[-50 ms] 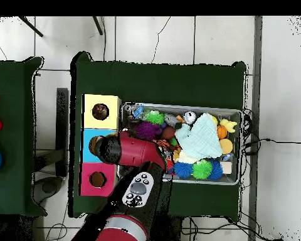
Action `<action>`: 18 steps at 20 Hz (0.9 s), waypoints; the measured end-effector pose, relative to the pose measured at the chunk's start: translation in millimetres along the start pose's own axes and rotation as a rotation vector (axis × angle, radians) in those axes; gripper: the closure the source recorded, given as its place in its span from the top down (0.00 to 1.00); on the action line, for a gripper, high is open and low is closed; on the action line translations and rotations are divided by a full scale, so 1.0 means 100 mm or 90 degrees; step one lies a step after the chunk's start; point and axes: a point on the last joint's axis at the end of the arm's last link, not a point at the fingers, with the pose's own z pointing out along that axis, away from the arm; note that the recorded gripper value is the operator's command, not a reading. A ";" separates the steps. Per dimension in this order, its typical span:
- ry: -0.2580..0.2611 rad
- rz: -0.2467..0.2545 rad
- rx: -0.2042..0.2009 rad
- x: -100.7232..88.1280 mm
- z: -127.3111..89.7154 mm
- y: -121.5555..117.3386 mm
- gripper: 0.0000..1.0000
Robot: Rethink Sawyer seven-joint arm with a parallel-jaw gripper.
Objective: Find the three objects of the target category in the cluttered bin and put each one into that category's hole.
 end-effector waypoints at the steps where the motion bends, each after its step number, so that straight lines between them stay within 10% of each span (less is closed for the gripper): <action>1: -0.001 -0.001 0.000 0.00 0.00 0.00 1.00; 18: -0.023 -0.032 0.010 0.17 0.03 0.09 1.00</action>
